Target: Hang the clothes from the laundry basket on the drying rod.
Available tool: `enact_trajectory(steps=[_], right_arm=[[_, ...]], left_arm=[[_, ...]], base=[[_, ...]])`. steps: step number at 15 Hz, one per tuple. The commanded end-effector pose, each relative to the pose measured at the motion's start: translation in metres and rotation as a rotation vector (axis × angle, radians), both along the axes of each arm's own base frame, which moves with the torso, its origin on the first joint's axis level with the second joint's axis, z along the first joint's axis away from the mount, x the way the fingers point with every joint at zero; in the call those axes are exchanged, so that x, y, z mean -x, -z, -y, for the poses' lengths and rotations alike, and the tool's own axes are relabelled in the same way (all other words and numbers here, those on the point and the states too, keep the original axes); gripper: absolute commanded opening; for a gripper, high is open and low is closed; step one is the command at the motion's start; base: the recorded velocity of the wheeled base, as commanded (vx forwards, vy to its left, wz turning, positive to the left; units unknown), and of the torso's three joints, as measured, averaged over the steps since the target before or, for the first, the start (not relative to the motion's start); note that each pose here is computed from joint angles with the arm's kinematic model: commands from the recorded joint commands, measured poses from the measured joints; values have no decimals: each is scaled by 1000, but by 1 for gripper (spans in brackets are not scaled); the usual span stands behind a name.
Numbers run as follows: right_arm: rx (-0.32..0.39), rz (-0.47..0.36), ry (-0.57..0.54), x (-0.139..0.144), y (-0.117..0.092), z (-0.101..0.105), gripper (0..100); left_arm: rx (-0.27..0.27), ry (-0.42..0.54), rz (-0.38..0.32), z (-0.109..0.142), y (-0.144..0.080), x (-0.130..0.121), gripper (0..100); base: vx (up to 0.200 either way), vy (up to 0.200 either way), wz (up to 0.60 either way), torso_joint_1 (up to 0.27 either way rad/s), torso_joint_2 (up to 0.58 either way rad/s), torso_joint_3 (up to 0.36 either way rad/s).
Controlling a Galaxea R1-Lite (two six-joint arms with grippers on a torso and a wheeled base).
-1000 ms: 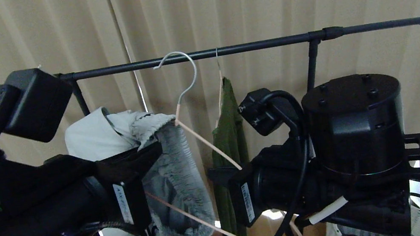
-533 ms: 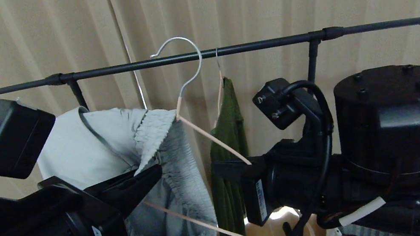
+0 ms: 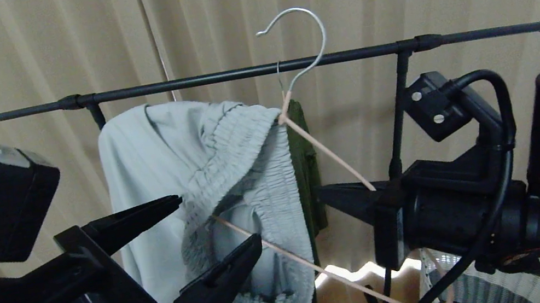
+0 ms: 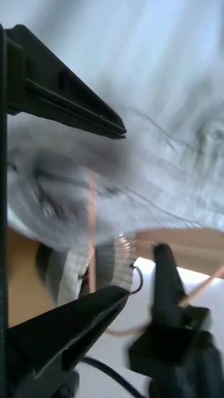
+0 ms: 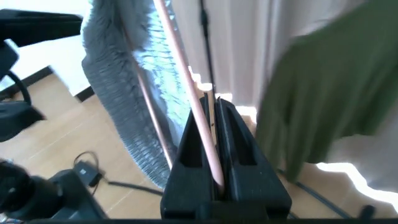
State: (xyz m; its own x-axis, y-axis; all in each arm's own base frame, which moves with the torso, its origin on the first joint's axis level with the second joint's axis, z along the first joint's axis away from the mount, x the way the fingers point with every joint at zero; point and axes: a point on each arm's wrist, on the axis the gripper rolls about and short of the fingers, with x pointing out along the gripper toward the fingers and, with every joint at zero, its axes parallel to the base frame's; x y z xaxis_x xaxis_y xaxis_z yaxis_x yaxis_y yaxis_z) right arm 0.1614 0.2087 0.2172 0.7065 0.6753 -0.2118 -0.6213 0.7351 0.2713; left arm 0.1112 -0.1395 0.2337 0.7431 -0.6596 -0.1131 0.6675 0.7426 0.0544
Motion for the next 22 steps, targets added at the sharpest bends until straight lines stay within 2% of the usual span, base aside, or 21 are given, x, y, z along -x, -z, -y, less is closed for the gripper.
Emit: enact_trajectory(steps=[1, 2, 3, 5, 8, 11, 12, 13, 14, 15, 16, 17, 20, 22], right_arm=[[6, 23, 42, 0, -3, 25, 0], [30, 35, 33, 0, 0, 39, 0], [33, 40, 22, 1, -1, 43, 0], [52, 71, 18, 1, -1, 63, 0], [57, 77, 13, -1, -2, 80, 0], [52, 58, -85, 5, -8, 84, 0], [71, 51, -118, 5, -9, 83, 0], [71, 51, -118, 5, -9, 83, 0], [123, 28, -182, 5, -10, 81, 0], [138, 26, -214, 5, -11, 81, 0], [140, 24, -219, 5, -11, 81, 0], [154, 33, -264, 7, -10, 81, 0], [165, 37, -285, 5, -8, 79, 0], [157, 39, -310, 5, -9, 78, 0]], left_arm=[[-38, 5, 25, -2, 13, 1, 100], [-62, 1, 48, -3, 14, 0, 100], [-66, -4, 52, -4, 14, 0, 100], [-80, -20, 75, -7, 12, -2, 100], [-65, -92, 145, -24, -1, -4, 100], [-142, -180, 228, -40, -9, -17, 100], [-171, -166, 263, -44, -12, -20, 100], [-171, -166, 263, -44, -12, -20, 100], [-192, -105, 300, -45, -15, -22, 100], [-213, -96, 315, -44, -15, -23, 100], [-215, -97, 318, -44, -15, -24, 100], [-244, -89, 320, -42, -12, -27, 100], [-265, 34, 298, -33, -2, -34, 100], [-307, 45, 339, -25, -4, -45, 100]], base=[[0, 0, 0, 0, 0, 0], [0, 0, 0, 0, 0, 0], [0, 0, 0, 0, 0, 0], [0, 0, 0, 0, 0, 0], [0, 0, 0, 0, 0, 0], [0, 0, 0, 0, 0, 0], [0, 0, 0, 0, 0, 0], [0, 0, 0, 0, 0, 0], [0, 0, 0, 0, 0, 0], [0, 0, 0, 0, 0, 0], [0, 0, 0, 0, 0, 0], [0, 0, 0, 0, 0, 0], [0, 0, 0, 0, 0, 0], [0, 0, 0, 0, 0, 0]])
